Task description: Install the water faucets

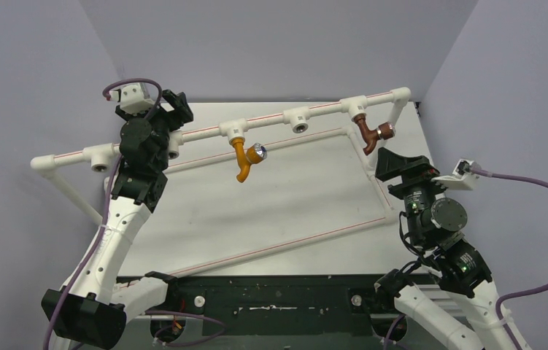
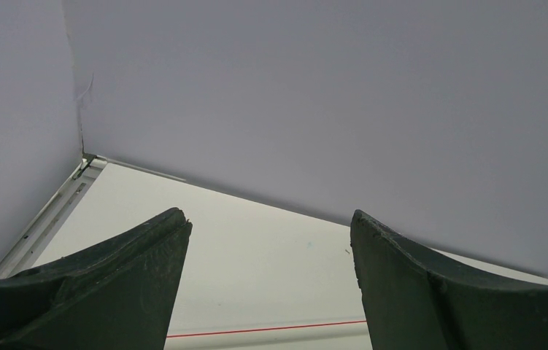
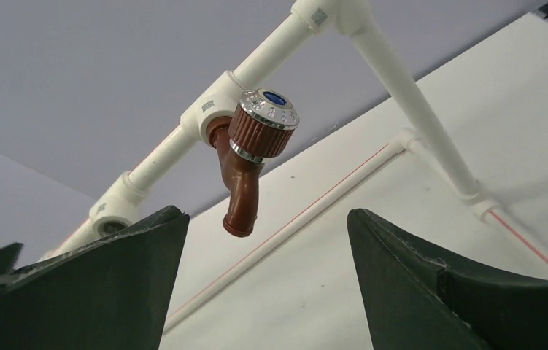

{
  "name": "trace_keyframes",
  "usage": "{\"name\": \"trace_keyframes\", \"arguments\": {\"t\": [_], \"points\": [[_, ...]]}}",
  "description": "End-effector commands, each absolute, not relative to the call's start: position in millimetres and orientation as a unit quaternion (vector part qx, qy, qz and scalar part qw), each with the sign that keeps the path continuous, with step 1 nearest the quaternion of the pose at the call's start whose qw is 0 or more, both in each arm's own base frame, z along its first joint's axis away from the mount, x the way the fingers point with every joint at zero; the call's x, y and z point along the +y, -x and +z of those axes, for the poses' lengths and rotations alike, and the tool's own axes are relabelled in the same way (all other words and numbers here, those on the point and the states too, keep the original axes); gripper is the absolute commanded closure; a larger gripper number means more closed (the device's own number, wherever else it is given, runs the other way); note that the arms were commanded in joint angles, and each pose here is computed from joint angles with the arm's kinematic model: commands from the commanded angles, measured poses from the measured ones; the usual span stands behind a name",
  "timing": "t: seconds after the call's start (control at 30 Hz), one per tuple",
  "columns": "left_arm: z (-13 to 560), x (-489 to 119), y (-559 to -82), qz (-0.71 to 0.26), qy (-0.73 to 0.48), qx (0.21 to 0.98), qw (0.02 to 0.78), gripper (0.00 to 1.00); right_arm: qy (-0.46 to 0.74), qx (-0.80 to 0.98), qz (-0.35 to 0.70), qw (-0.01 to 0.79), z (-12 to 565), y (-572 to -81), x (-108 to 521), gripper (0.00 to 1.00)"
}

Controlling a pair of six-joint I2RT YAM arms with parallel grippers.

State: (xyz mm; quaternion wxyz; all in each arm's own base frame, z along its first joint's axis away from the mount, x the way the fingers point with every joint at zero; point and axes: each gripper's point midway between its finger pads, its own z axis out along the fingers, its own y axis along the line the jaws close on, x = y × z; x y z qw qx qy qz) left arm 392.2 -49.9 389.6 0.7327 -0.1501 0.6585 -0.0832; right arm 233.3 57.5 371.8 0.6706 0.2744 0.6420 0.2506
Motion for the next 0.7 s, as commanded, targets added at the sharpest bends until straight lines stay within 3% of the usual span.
{"name": "trace_keyframes", "arguments": {"t": [0.0, 0.17, 0.3, 0.67], "points": [[275.0, -61.0, -385.6, -0.041, 0.111, 0.786, 0.607, 0.22, -0.14, 0.648, 0.171, 0.729, 397.6, -228.0, 54.3, 0.18], [275.6, -61.2, -385.7, -0.041, 0.111, 0.786, 0.607, 0.22, -0.006, 0.648, 0.086, 0.756, 410.3, -227.0, 56.3, 0.25], [274.7, -61.2, -385.9, -0.041, 0.111, 0.786, 0.607, 0.22, 0.132, 0.636, 0.007, 0.761, 416.4, -227.4, 63.7, 0.22], [275.2, -61.9, -386.0, -0.042, 0.11, 0.786, 0.607, 0.22, 0.381, 0.601, -0.176, 0.68, 394.2, -231.3, 62.5, 0.21]]}}
